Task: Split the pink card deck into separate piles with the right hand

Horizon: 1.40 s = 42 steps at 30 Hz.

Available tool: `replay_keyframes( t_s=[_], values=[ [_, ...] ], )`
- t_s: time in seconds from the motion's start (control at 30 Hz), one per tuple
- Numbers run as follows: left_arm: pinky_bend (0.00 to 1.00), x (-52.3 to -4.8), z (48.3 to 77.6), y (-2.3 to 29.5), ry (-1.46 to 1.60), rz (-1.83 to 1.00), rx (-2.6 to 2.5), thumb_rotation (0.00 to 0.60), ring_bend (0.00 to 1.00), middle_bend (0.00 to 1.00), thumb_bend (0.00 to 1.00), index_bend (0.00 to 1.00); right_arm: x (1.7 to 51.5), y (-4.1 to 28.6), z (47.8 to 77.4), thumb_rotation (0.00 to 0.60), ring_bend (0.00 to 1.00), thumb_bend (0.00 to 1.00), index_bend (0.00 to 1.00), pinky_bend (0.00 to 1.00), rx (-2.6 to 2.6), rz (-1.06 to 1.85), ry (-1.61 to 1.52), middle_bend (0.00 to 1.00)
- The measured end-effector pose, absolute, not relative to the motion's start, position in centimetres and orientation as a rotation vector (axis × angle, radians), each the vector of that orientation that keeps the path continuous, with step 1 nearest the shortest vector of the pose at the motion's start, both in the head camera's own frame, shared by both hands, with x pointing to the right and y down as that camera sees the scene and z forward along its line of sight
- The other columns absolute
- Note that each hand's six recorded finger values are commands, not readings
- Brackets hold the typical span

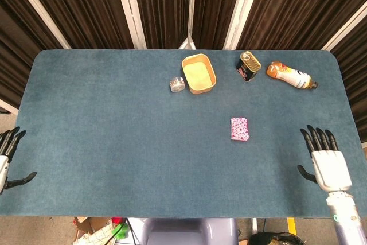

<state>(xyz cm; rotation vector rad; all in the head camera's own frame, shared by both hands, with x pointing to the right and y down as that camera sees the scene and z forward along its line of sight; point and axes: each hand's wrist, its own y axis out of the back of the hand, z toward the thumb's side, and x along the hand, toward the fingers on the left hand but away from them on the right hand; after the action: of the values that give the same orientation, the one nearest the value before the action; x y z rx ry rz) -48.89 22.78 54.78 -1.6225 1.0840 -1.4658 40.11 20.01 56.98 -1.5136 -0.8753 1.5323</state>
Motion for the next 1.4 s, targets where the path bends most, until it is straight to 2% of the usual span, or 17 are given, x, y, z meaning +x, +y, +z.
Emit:
replay_keyframes(
  t_s=[0.37, 0.6, 0.93, 1.4],
  values=[
    [0.0, -48.9, 55.0, 22.8, 1.084, -1.49, -1.649, 0.6, 0.0, 0.0, 0.0, 0.0, 36.1, 15.5, 61.1, 0.6, 0.0, 0.25, 0.0, 0.0, -1.535, 1.649, -0.714, 0.06],
    [0.0, -49.0, 54.9, 22.7, 1.095, -1.492, -1.661, 0.6, 0.0, 0.0, 0.0, 0.0, 30.9, 13.5, 63.9, 0.6, 0.0, 0.25, 0.0, 0.0, -1.618, 1.66, -0.661, 0.06],
    [0.0, -49.3, 55.1, 22.6, 1.106, -1.507, -1.692, 0.6, 0.0, 0.0, 0.0, 0.0, 26.0, 12.6, 67.3, 0.6, 0.0, 0.25, 0.0, 0.0, -1.706, 1.693, -0.62, 0.05],
    [0.0, -49.5, 55.3, 22.5, 1.106, -1.533, -1.726, 0.6, 0.0, 0.0, 0.0, 0.0, 24.1, 11.5, 71.3, 0.6, 0.0, 0.25, 0.0, 0.0, -1.69, 1.793, -0.57, 0.05]
  ],
)
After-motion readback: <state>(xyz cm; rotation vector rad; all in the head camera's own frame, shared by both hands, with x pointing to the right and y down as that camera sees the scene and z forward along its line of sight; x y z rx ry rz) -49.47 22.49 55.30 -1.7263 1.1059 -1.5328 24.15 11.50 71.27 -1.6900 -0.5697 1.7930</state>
